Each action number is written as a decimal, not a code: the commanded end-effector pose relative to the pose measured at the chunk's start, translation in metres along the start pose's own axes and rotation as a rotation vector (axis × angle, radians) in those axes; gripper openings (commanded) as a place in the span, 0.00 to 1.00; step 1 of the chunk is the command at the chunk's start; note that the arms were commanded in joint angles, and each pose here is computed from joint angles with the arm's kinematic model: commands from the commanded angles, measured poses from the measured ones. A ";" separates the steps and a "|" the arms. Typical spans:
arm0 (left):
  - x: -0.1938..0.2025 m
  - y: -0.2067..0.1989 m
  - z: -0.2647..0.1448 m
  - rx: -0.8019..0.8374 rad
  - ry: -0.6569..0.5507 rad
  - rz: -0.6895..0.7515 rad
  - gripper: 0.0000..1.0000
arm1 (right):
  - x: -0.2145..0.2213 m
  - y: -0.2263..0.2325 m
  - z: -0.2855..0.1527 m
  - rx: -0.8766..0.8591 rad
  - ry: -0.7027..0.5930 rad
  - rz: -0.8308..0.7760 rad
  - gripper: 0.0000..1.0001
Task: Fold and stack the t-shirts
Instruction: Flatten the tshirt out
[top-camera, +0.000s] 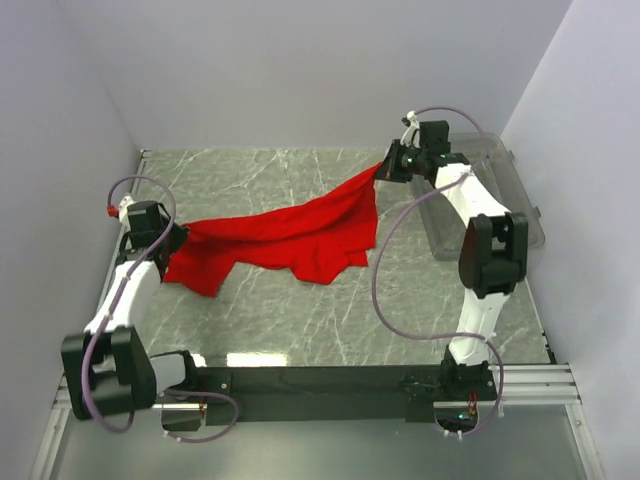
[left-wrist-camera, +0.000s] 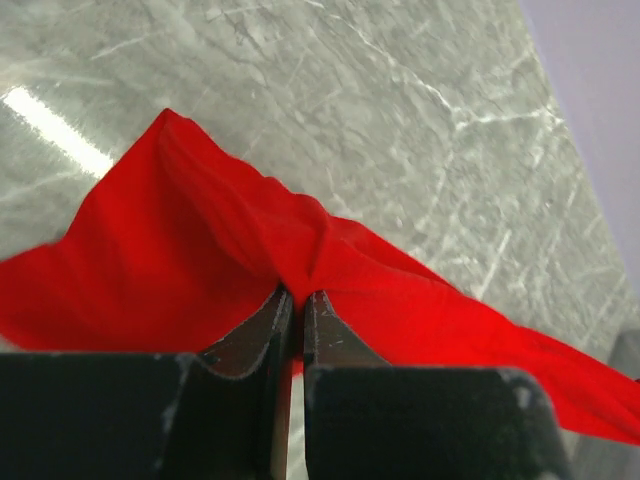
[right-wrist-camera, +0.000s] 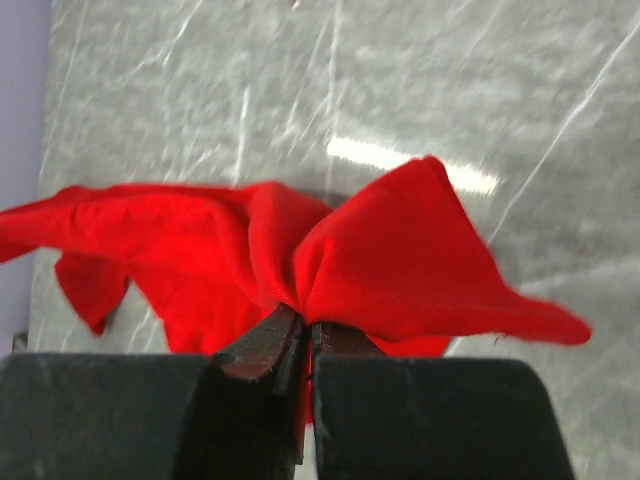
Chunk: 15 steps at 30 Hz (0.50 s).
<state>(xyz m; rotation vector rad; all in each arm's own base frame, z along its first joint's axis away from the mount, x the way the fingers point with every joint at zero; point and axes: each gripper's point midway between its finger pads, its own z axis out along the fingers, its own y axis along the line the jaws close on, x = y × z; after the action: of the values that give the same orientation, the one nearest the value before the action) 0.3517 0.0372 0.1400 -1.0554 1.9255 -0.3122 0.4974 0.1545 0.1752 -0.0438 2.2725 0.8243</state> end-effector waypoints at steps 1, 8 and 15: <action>-0.028 -0.027 0.021 0.091 -0.097 -0.034 0.01 | -0.065 0.021 0.000 -0.033 -0.176 -0.059 0.07; -0.042 -0.048 0.061 0.110 -0.076 -0.056 0.37 | -0.076 0.049 -0.008 -0.163 -0.213 -0.219 0.56; -0.078 -0.069 0.052 0.105 -0.129 0.074 0.67 | 0.032 0.104 -0.054 -0.481 0.017 -0.704 0.59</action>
<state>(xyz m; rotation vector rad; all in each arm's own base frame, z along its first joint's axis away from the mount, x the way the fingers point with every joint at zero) 0.4378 0.0558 0.1469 -1.0279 1.8766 -0.3331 0.4797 0.1853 0.2259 -0.5608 1.9926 0.8978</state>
